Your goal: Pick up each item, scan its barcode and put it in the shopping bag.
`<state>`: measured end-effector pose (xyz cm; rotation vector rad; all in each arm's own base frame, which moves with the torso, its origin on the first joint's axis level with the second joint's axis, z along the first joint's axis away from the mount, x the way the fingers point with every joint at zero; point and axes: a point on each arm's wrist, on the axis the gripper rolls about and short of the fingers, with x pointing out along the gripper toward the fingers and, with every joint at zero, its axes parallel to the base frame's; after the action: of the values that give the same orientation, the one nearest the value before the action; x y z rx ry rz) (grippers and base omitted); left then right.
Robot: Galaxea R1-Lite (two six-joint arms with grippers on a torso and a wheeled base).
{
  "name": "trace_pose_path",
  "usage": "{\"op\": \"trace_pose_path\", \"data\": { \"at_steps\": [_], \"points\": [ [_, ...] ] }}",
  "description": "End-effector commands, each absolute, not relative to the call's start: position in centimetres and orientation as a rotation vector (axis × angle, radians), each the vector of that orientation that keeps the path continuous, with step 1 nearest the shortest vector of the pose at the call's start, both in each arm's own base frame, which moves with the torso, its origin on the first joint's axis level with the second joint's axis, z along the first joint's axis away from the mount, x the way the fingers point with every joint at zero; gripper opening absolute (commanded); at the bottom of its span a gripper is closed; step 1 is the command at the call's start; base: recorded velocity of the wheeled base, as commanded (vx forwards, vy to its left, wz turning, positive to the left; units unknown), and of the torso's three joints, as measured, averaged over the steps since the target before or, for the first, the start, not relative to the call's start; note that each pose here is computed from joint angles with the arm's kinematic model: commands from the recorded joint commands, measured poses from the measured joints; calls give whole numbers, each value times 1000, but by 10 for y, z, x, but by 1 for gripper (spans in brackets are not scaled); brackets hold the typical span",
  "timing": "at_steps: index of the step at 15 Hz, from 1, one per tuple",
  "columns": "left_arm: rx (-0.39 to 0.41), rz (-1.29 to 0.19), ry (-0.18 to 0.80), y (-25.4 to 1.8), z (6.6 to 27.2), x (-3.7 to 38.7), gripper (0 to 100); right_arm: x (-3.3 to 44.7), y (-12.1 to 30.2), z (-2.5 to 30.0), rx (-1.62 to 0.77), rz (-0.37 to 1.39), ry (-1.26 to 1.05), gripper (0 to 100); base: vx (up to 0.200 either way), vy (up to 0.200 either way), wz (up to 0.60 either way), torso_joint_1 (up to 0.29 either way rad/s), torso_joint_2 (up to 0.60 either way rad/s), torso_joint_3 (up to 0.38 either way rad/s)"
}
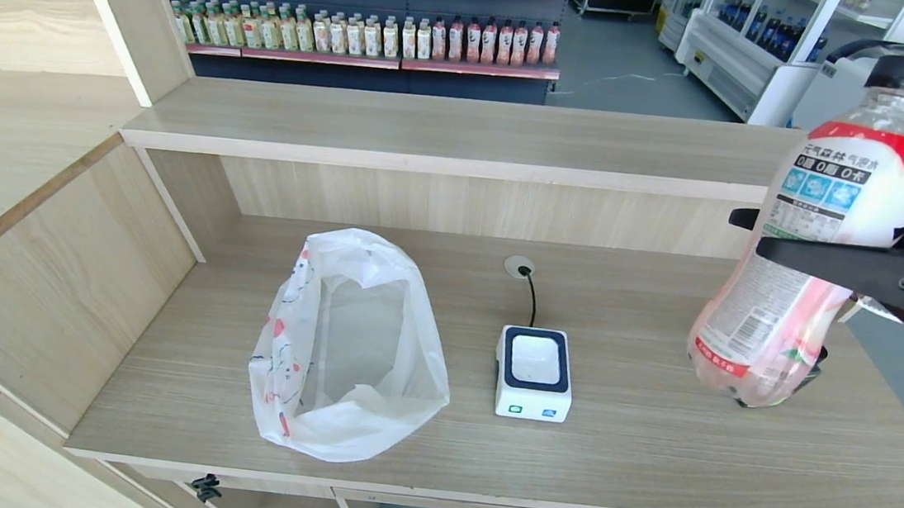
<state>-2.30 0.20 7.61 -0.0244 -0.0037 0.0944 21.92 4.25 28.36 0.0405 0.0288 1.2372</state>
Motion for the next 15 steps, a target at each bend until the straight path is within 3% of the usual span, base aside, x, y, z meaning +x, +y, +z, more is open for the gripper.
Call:
{"op": "trace_pose_path", "data": {
  "at_steps": [1,12,15],
  "points": [
    [-25,95,-4,2,76,-23,100,214,44,288,39,1255,19,0,0,0,0,0,0,0],
    [-25,95,-4,2,76,-23,100,205,56,297,62,1566,48,0,0,0,0,0,0,0],
    [-25,95,-4,2,76,-23,100,198,63,317,78,1607,47,0,0,0,0,0,0,0]
  ]
}}
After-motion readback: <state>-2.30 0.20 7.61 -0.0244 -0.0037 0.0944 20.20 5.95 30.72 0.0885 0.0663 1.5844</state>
